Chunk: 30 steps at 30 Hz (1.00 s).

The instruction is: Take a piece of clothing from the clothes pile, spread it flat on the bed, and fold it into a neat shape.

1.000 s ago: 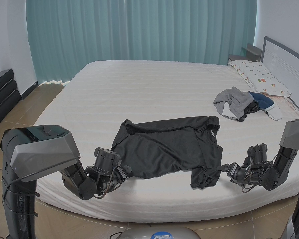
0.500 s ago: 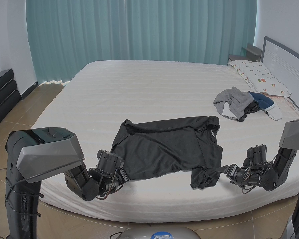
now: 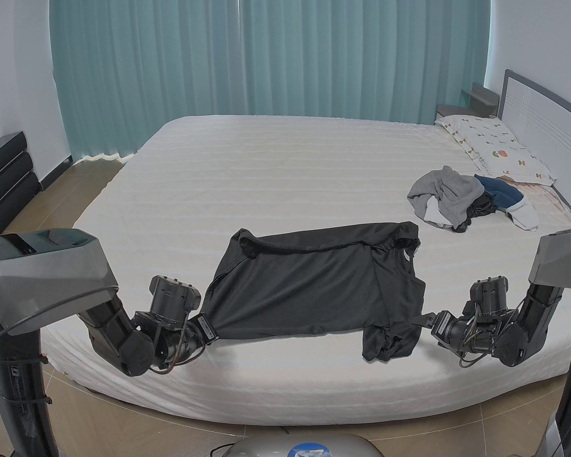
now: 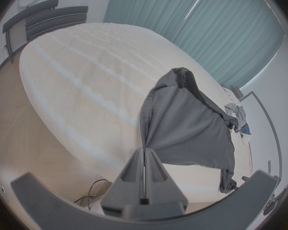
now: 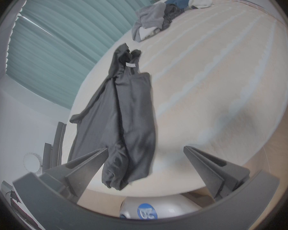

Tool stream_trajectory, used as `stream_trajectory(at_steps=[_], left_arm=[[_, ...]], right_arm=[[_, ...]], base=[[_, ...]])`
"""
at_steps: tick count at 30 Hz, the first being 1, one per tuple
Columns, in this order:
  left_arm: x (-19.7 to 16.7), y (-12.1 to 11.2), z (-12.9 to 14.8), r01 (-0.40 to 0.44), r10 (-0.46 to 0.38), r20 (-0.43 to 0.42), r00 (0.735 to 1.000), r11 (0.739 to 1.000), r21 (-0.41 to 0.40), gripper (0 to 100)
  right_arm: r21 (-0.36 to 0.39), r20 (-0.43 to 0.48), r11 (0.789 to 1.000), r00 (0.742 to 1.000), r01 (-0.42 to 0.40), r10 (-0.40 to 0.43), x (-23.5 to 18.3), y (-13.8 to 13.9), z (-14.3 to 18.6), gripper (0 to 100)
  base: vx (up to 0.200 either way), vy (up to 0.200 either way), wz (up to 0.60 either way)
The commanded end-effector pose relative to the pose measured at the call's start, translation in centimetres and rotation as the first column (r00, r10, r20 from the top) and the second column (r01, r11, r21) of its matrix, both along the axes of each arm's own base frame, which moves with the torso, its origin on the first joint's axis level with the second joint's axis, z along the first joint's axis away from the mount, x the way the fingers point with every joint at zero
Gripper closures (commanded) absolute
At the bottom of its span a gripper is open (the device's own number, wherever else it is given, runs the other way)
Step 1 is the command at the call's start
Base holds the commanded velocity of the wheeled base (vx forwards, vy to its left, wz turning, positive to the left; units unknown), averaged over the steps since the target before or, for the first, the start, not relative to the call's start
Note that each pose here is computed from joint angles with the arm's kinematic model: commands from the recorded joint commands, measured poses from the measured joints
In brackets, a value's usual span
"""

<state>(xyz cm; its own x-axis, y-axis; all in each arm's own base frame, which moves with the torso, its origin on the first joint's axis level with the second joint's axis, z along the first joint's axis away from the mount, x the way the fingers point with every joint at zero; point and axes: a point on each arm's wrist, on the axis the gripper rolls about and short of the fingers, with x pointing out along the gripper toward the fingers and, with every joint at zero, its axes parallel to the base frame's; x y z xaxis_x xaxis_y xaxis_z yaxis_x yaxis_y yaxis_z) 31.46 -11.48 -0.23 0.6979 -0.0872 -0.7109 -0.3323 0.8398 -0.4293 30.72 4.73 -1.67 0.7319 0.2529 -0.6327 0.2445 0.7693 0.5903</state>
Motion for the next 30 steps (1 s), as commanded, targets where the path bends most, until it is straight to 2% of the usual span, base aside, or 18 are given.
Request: stream_trajectory(at_steps=[1,10,13,14,16,24,30], left_arm=[[0.2,1.6,1.2,-0.039,0.039,0.026,0.999,0.999,-0.002,100],[0.4,2.0,0.2,-0.051,0.051,-0.001,0.999,0.999,-0.008,100],[0.9,2.7,0.4,-0.075,0.076,0.008,0.997,0.997,-0.012,100],[0.9,2.7,0.4,-0.075,0.076,0.008,0.997,0.997,-0.012,100],[1.1,3.2,0.6,-0.091,0.091,0.016,0.996,0.996,-0.011,100],[2.5,5.5,0.9,-0.160,0.161,0.041,0.986,0.987,-0.021,100],[3.2,6.2,-0.3,-0.182,0.183,0.017,0.983,0.983,-0.029,100]], right_arm=[[-0.007,0.010,1.000,1.000,0.018,-0.018,1.1,-0.2,-0.7,0],[-0.008,0.047,0.999,0.998,0.035,-0.034,4.7,-0.1,-2.1,0],[-0.012,0.017,0.999,0.999,0.035,-0.035,5.9,0.0,-2.0,0],[-0.012,0.017,0.999,0.999,0.035,-0.035,5.9,0.0,-2.0,100],[-0.011,0.002,0.999,0.999,0.037,-0.037,6.9,0.1,-1.9,100],[-0.004,0.117,0.996,0.989,0.091,-0.090,11.1,-1.0,-0.2,100],[-0.007,0.171,0.994,0.979,0.110,-0.108,13.7,-1.2,-0.9,100]], base=[[0.000,0.000,0.00],[0.000,0.000,0.00],[0.000,0.000,0.00],[0.000,0.000,0.00],[0.000,0.000,0.00],[0.000,0.000,0.00],[0.000,0.000,0.00]])
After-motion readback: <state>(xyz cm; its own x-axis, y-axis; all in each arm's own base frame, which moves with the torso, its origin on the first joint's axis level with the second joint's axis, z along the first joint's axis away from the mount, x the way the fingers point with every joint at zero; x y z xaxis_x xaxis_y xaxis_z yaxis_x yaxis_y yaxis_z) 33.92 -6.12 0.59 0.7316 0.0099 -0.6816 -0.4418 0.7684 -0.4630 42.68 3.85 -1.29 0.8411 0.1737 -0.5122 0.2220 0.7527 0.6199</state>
